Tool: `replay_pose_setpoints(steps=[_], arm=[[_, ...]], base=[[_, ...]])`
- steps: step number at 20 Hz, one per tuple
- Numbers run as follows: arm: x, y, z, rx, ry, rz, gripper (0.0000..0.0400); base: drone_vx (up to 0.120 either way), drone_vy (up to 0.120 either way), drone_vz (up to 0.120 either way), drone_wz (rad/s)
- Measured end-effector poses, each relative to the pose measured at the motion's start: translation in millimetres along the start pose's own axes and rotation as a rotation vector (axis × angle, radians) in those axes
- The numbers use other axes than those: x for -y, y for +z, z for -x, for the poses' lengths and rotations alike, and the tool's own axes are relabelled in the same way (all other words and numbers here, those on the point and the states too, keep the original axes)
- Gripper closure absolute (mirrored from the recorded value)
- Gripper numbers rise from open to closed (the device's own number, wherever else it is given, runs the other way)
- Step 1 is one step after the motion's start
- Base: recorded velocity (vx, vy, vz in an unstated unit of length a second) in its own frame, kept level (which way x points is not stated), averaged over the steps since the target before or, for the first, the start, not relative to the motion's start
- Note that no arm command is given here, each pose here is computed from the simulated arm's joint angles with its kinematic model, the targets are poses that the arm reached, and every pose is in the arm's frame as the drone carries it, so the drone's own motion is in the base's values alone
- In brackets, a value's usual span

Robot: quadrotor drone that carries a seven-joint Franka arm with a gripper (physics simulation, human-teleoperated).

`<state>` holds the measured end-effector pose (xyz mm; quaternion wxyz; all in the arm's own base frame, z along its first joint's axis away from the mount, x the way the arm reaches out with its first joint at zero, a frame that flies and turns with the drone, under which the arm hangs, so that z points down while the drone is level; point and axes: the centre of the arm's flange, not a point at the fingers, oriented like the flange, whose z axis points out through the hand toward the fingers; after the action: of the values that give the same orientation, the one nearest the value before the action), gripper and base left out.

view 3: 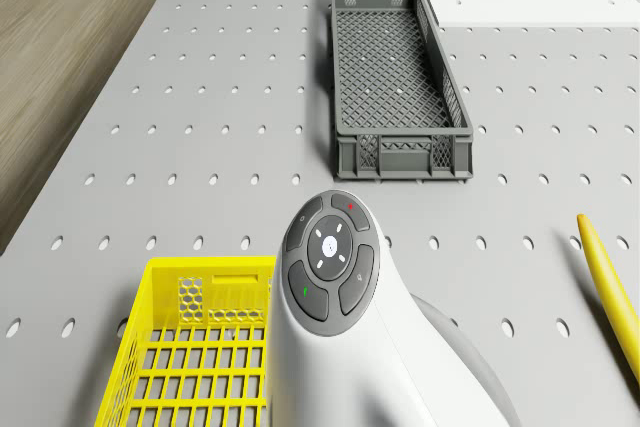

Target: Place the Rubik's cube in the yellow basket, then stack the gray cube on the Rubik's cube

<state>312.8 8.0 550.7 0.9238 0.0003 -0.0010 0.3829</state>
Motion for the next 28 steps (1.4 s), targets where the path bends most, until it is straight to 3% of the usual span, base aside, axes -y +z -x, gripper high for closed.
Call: replay_pose_setpoints(steps=[10, 26, 28], arm=[[0.0, 0.0, 0.0, 0.0, 0.0, 0.0, 0.015], [0.0, 0.0, 0.0, 0.0, 0.0, 0.0, 0.015], [0.0, 0.0, 0.0, 0.0, 0.0, 0.0, 0.015]], base=[[0.0, 0.12, -0.116, 0.0], [0.015, 0.002, -0.002, 0.0], [0.0, 0.12, 0.0, 0.0]])
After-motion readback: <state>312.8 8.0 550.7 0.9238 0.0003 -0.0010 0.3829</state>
